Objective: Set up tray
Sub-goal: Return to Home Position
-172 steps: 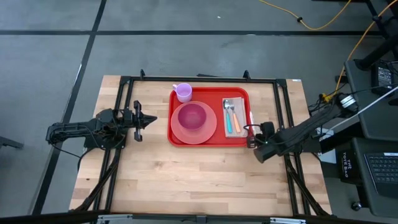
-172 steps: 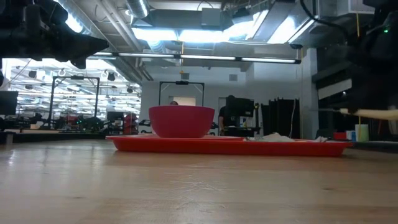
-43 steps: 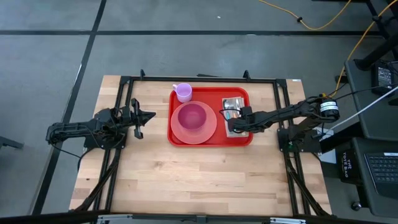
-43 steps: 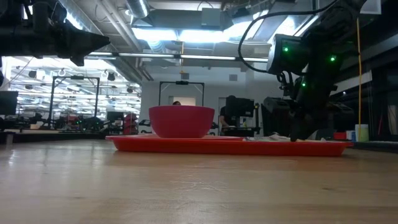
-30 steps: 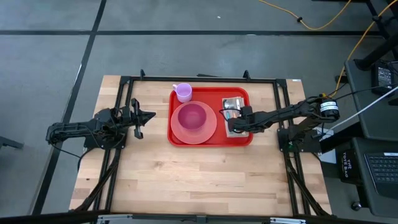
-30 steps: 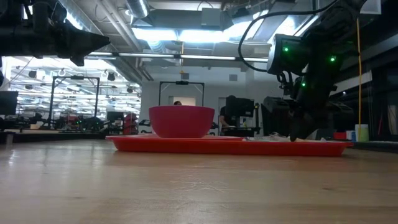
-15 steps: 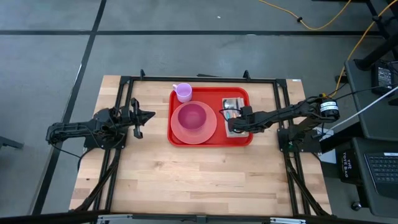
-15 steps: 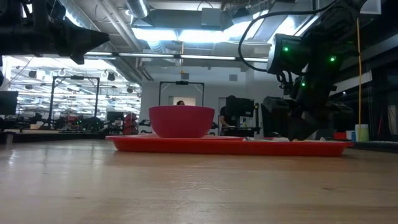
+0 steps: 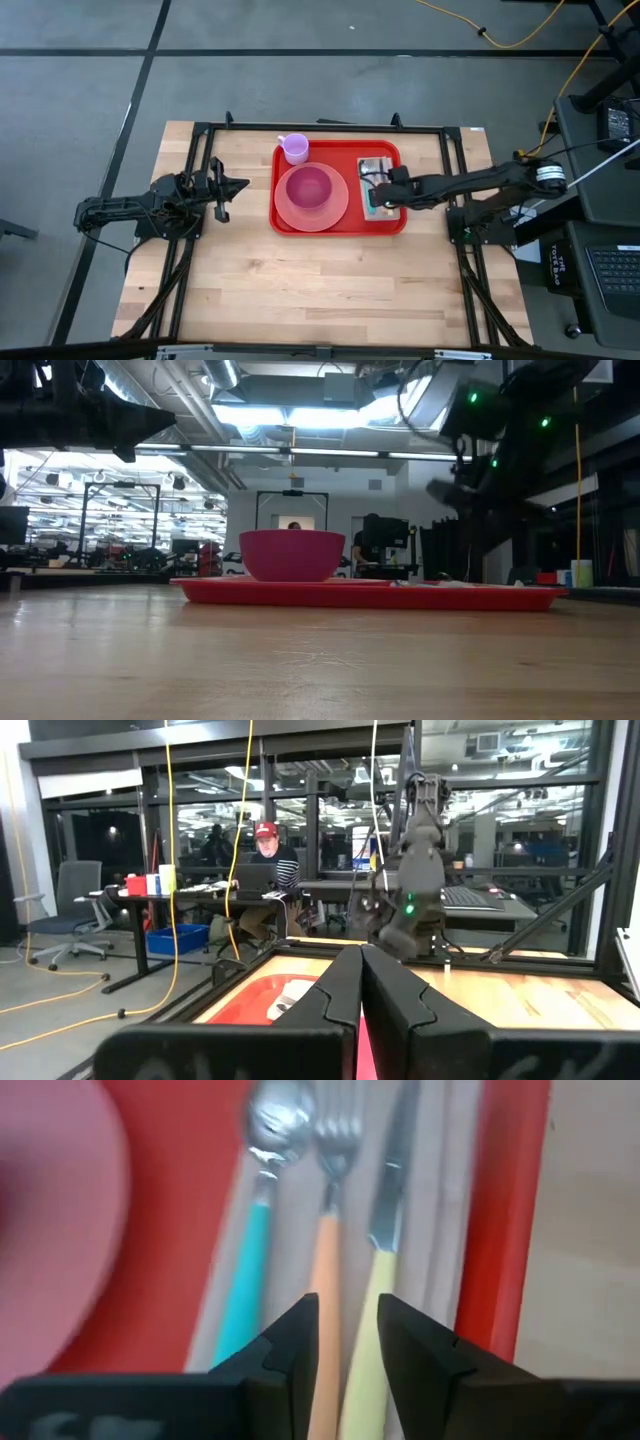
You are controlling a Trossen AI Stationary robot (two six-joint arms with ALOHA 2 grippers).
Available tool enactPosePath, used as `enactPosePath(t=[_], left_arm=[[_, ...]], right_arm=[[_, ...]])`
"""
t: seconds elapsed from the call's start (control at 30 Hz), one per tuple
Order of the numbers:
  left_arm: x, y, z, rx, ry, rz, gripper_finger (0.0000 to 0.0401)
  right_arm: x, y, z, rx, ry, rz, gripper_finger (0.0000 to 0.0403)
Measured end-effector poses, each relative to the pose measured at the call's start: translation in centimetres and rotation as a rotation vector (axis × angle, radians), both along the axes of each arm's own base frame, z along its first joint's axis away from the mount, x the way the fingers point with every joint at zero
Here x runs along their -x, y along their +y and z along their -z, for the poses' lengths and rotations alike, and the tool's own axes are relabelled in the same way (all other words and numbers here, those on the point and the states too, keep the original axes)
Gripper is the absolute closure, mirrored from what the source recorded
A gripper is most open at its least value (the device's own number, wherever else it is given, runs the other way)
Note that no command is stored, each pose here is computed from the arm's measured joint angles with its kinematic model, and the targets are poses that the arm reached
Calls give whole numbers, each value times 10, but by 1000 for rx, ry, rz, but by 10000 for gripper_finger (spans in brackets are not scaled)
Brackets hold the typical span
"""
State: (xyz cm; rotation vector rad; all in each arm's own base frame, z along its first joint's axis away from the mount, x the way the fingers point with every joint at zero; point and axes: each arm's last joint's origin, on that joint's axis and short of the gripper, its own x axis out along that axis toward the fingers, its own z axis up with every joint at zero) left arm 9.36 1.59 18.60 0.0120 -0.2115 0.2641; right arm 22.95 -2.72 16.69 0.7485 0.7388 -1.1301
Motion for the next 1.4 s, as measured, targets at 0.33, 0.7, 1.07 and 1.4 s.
enactPosePath(t=[0.33,0.7,1.07,1.4], left_arm=[[0,0,1,56,-8,23,397],[-1,-1,4,-23,48,35,397],[-2,-3,10,-60,117,102,397],[-3,-4,12,-61,144,120,397]], right_arm=[[9,10,-46,220,-57,-365,341],[0,24,-68,440,-142,-622,397],[10,32,-27,636,-433,-800,397],[29,32,-10,721,-514,-878,398]])
